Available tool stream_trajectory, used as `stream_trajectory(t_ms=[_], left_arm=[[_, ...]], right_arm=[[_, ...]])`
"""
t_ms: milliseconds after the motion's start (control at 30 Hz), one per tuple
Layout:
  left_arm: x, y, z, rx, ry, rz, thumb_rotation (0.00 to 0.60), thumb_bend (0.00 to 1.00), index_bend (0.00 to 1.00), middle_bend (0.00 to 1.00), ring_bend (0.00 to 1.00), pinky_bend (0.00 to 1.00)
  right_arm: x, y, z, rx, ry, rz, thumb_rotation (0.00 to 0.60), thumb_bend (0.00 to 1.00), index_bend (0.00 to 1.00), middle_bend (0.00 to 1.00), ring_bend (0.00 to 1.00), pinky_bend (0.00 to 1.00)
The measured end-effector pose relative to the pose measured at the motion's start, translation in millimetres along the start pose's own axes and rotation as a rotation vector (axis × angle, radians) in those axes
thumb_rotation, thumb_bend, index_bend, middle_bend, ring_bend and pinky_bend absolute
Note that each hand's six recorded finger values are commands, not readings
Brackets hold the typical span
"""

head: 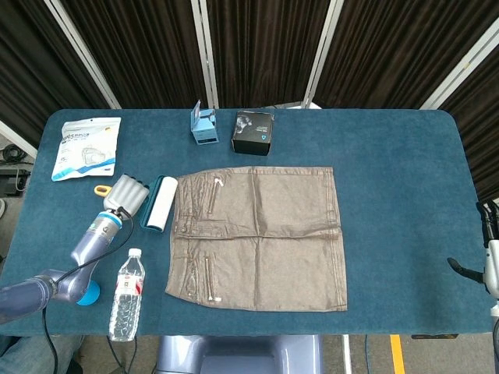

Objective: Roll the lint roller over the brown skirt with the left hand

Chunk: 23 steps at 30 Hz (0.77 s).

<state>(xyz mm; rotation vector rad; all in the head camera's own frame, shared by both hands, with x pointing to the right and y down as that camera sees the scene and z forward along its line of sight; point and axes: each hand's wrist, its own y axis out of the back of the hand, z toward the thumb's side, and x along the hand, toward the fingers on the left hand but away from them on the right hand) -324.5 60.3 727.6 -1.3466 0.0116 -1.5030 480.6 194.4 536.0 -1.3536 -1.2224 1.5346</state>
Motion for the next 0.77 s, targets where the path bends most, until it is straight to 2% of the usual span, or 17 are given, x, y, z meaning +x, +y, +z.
stream_trajectory(t_ms=[33, 100, 133, 233, 433, 633, 767], left_arm=[[-1, -4, 0, -0.02, 0.003, -0.006, 0.6, 0.2, 0.25, 0.16, 0.18, 0.26], [-4, -11, -1, -0.05, 0.007, -0.011, 0.6, 0.03, 0.1, 0.03, 0.04, 0.14], [-5, -14, -1, -0.069, 0.009, -0.009, 0.6, 0.0, 0.04, 0.0, 0.01, 0.1], [-14, -18, -6, -0.158, 0.034, 0.008, 0.6, 0.0, 0.0, 0.0, 0.0, 0.05], [-41, -12, -26, -0.369, 0.099, 0.078, 0.6, 0.0, 0.0, 0.0, 0.0, 0.03], [-96, -4, -71, -0.602, 0.227, 0.237, 0.6, 0.0, 0.0, 0.0, 0.0, 0.01], [-141, -3, -90, -0.676, 0.288, 0.337, 0.6, 0.0, 0.0, 0.0, 0.0, 0.0]], right_arm=[[0, 0, 1, 0.0, 0.002, 0.0, 0.6, 0.0, 0.0, 0.0, 0.0, 0.0], [1, 0, 1, 0.0, 0.004, 0.0, 0.6, 0.0, 0.0, 0.0, 0.0, 0.0], [1, 0, 2, -0.001, 0.005, -0.001, 0.6, 0.0, 0.0, 0.0, 0.0, 0.0], [3, 5, 4, -0.013, 0.015, -0.017, 0.6, 0.0, 0.0, 0.0, 0.0, 0.0], [6, 10, 7, -0.03, 0.033, -0.023, 0.6, 0.0, 0.0, 0.0, 0.0, 0.0], [7, 12, 12, -0.034, 0.058, -0.025, 0.6, 0.0, 0.0, 0.0, 0.0, 0.0], [8, 12, 15, -0.032, 0.066, -0.029, 0.6, 0.0, 0.0, 0.0, 0.0, 0.0]])
